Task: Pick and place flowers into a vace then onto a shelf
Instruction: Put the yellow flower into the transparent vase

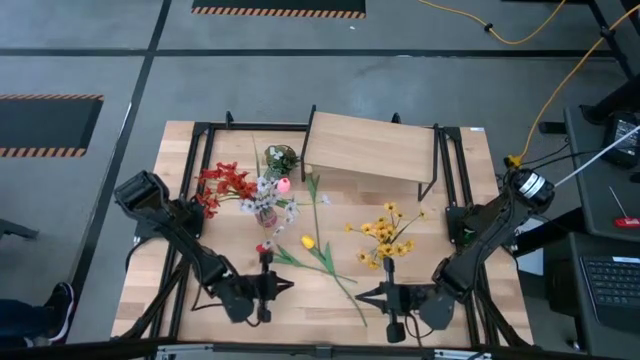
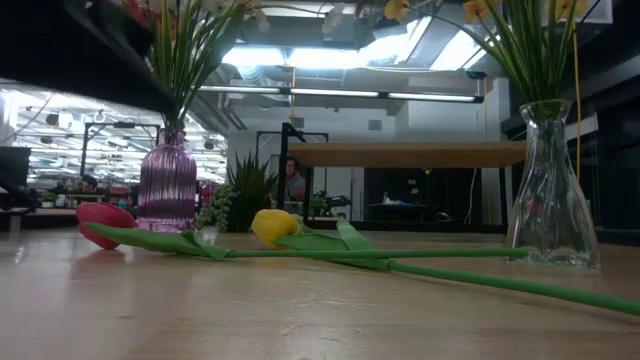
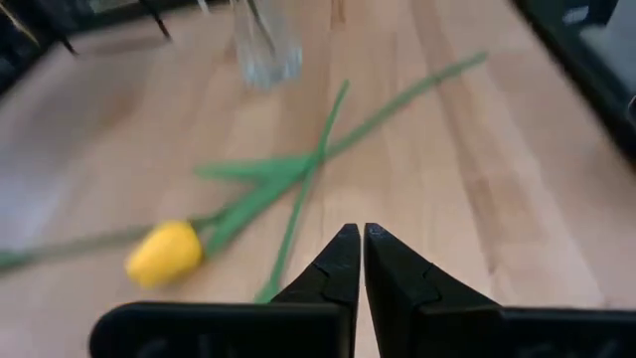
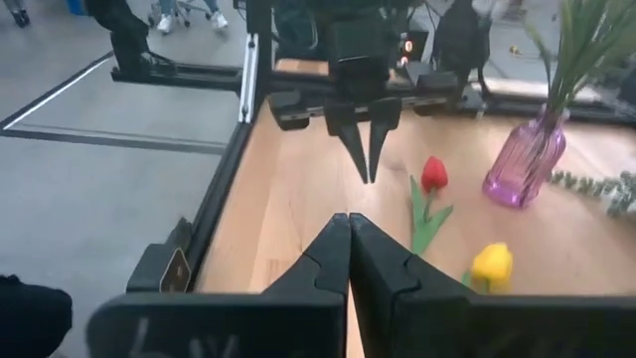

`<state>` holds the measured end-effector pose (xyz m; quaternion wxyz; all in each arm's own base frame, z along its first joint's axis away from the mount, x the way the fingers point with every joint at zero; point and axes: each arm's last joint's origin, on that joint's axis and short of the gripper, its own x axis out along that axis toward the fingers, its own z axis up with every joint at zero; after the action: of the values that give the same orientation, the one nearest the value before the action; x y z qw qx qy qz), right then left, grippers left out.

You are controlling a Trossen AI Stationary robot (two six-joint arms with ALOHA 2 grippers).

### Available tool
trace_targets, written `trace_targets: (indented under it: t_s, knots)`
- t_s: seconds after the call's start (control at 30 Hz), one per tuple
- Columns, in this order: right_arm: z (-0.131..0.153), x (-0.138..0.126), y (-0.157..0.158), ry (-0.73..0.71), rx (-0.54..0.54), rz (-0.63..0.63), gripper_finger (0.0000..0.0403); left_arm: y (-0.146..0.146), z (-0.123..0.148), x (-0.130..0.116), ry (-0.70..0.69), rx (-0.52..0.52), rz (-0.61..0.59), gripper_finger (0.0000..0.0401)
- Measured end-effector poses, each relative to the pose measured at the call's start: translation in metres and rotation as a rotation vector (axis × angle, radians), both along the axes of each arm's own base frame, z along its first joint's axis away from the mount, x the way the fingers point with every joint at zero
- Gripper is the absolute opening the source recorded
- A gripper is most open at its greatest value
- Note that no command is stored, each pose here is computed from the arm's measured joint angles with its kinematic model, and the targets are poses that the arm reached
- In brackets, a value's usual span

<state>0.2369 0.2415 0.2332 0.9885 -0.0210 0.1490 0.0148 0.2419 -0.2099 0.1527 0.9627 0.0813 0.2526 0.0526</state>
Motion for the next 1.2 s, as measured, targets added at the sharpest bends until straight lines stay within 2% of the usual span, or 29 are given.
trace_targets:
  t_s: [0.27, 0.4, 0.63, 0.87, 1.03, 1.2]
  knots:
    - [-0.014, 0.003, 0.003, 0.034, -0.056, 0.005, 0.0014, 0.023, 0.000, 0.015, 0.290, -0.142, 0.073, 0.0010]
    - [-0.018, 0.006, 0.003, 0.044, -0.071, -0.001, 0.0015, 0.028, 0.005, 0.017, 0.355, -0.114, 0.103, 0.0002]
    - [-0.020, 0.007, 0.001, 0.053, -0.080, -0.009, 0.0010, 0.021, 0.021, 0.024, 0.344, -0.112, 0.083, 0.0002]
    - [-0.018, 0.017, -0.008, 0.038, -0.051, -0.044, 0.0010, 0.018, 0.020, 0.018, 0.375, -0.078, 0.075, 0.0002]
    - [-0.012, 0.027, -0.011, 0.118, 0.038, 0.042, 0.0010, 0.019, 0.020, 0.018, 0.377, -0.073, 0.086, 0.0003]
    - [-0.003, 0.031, -0.012, 0.184, 0.048, 0.012, 0.0009, 0.019, 0.020, 0.018, 0.375, -0.073, 0.086, 0.0002]
